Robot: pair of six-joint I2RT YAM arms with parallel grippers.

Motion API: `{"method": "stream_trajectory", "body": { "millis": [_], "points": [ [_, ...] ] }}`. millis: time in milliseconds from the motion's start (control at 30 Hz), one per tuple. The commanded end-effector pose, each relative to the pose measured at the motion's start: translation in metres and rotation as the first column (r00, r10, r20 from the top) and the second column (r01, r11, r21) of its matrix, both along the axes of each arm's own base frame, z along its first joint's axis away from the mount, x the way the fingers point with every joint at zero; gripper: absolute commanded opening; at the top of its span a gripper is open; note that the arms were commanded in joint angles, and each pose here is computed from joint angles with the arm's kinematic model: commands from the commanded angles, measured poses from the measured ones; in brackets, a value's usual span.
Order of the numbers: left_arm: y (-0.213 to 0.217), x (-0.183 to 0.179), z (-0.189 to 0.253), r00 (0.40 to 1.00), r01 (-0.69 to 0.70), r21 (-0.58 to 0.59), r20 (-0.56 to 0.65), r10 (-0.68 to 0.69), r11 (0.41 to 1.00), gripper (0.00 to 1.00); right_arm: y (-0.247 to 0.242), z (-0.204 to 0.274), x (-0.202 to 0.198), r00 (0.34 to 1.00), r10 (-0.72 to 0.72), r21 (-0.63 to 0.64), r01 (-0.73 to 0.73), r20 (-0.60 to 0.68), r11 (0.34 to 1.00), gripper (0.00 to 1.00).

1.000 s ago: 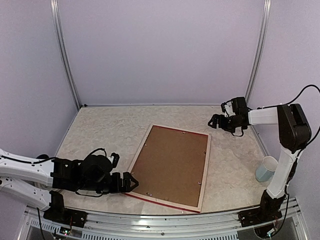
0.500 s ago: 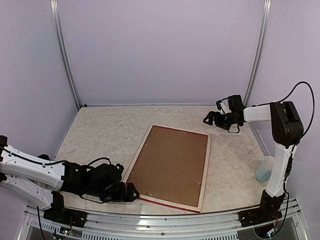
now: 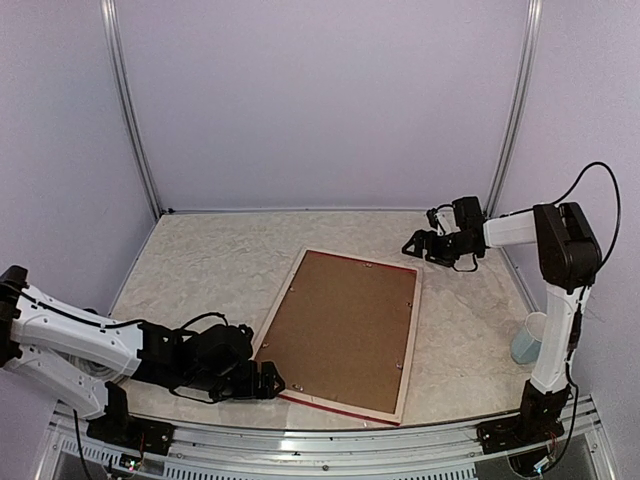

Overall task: Put the photo into the frame
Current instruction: Rotate the photo frame at the center of the board.

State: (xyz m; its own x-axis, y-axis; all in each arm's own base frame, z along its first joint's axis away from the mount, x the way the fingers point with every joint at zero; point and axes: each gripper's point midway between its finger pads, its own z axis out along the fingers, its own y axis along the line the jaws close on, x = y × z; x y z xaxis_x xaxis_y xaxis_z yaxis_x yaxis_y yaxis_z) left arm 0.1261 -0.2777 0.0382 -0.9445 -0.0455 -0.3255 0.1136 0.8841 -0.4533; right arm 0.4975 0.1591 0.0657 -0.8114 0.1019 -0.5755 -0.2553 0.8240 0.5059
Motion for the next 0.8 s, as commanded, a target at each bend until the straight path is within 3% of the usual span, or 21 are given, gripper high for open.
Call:
{"method": "stream_trajectory", "body": {
  "millis": [0,367,767],
  "points": [
    [-0.012,0.015,0.016,0.998,-0.005,-0.04,0.057,0.008,0.999,0.99,0.008,-0.023,-0.008,0.998,0.048,0.027,-0.046,-0.049,0.999,0.97],
    [-0.011,0.035,0.02,0.995,-0.037,-0.056,0.091,0.042,0.998,0.99,0.022,-0.029,-0.037,0.991,0.112,0.116,-0.103,-0.077,0.988,0.95],
    [-0.005,0.06,0.012,0.99,-0.069,-0.029,0.119,0.072,0.997,0.99,0.02,-0.029,-0.063,0.989,0.098,0.073,-0.09,-0.111,0.993,0.94]
  ]
}}
